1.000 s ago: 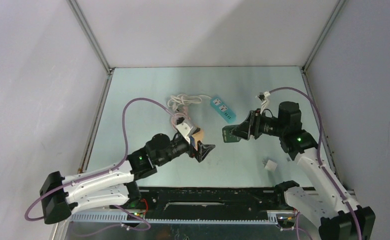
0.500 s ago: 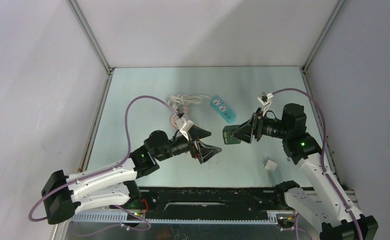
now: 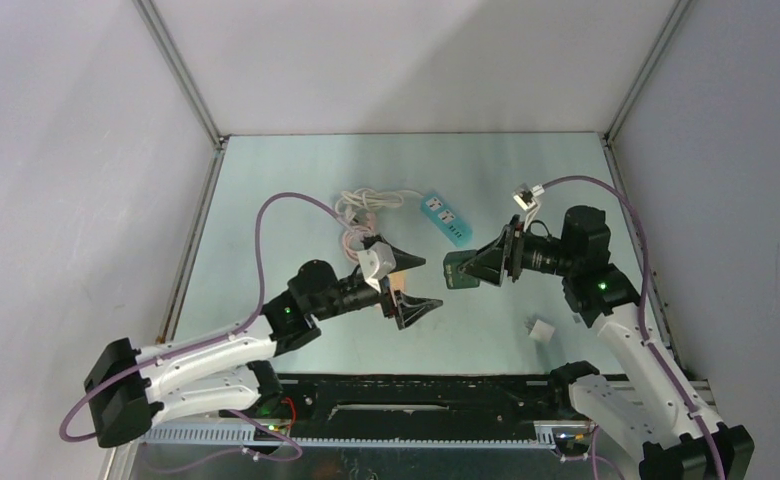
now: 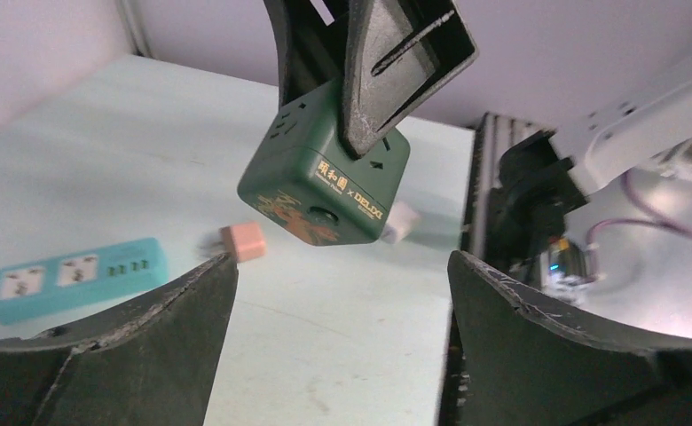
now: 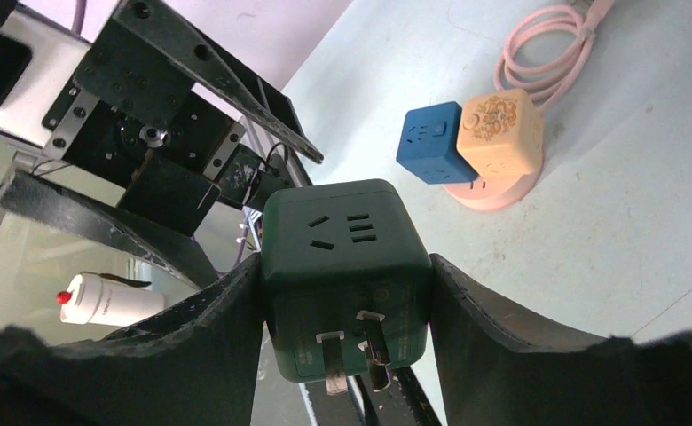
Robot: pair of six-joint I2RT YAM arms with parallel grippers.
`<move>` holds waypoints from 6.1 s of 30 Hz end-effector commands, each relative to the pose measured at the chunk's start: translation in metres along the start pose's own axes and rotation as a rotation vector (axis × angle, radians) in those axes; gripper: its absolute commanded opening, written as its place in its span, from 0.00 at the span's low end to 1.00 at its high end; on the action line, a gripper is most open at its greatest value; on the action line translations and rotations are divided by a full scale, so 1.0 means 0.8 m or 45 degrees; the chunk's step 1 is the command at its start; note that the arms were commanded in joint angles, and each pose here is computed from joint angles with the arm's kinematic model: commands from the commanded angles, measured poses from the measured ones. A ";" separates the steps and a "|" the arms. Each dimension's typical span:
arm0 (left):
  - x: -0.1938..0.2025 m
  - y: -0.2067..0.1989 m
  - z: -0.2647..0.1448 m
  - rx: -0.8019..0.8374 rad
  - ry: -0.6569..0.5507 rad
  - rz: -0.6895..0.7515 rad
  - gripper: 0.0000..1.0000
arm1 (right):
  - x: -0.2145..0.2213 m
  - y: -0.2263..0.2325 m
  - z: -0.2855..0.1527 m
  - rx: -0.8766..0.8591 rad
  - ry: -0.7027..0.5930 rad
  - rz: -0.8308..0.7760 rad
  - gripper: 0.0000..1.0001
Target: Insert the plug
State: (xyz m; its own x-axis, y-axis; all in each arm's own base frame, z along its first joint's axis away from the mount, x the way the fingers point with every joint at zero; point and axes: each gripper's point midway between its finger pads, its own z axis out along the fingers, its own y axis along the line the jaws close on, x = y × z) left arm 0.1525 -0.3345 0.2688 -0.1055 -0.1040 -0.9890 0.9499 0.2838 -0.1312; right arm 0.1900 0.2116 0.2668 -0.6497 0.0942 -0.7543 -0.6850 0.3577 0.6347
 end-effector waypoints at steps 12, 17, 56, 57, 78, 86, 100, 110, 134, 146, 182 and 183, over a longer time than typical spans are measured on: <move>-0.010 0.009 0.028 0.112 -0.187 0.739 0.79 | 0.000 0.003 0.012 -0.049 0.037 0.125 0.00; -0.008 0.002 0.037 0.133 -0.261 0.898 0.81 | -0.004 0.012 0.012 -0.085 0.029 0.142 0.00; 0.000 0.034 0.009 -0.257 0.144 -0.116 1.00 | -0.020 0.032 -0.007 -0.070 -0.093 -0.172 0.00; 0.000 0.037 0.007 -0.284 0.159 -0.177 1.00 | -0.020 0.035 -0.008 -0.081 -0.095 -0.182 0.00; -0.068 0.029 -0.016 -0.324 -0.014 -0.871 1.00 | -0.068 0.070 -0.020 -0.005 -0.443 -1.220 0.00; -0.123 -0.002 -0.028 -0.072 -0.184 -0.914 0.96 | -0.046 0.092 -0.017 -0.129 -0.451 -1.522 0.00; -0.118 -0.034 0.003 0.163 -0.008 -0.932 0.94 | -0.029 0.153 -0.020 -0.317 -0.566 -1.741 0.00; -0.137 -0.064 0.007 0.409 -0.029 -1.021 0.88 | -0.050 0.162 -0.018 -0.281 -0.662 -1.779 0.00; -0.116 -0.045 0.021 0.294 0.002 -0.927 0.00 | -0.052 0.146 -0.002 -0.233 -0.619 -1.742 0.53; -0.060 0.112 -0.033 -0.612 0.153 -0.304 0.00 | -0.077 0.061 0.005 0.112 -0.544 -1.196 1.00; -0.122 0.106 -0.114 -0.492 0.029 -0.337 0.00 | 0.035 -0.398 0.145 1.039 0.939 -0.271 0.67; -0.125 0.105 -0.115 -0.488 0.024 -0.333 0.00 | 0.042 -0.396 0.143 1.025 0.951 -0.257 0.59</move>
State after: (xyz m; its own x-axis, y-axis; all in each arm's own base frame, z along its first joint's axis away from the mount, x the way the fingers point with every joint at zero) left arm 0.2240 -0.2152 0.3193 -0.3982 -0.1589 -0.9034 0.6728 0.6189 -0.4054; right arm 0.4335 0.2038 0.0196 -0.7735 -0.4943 -0.3967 -0.5256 0.8500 -0.0345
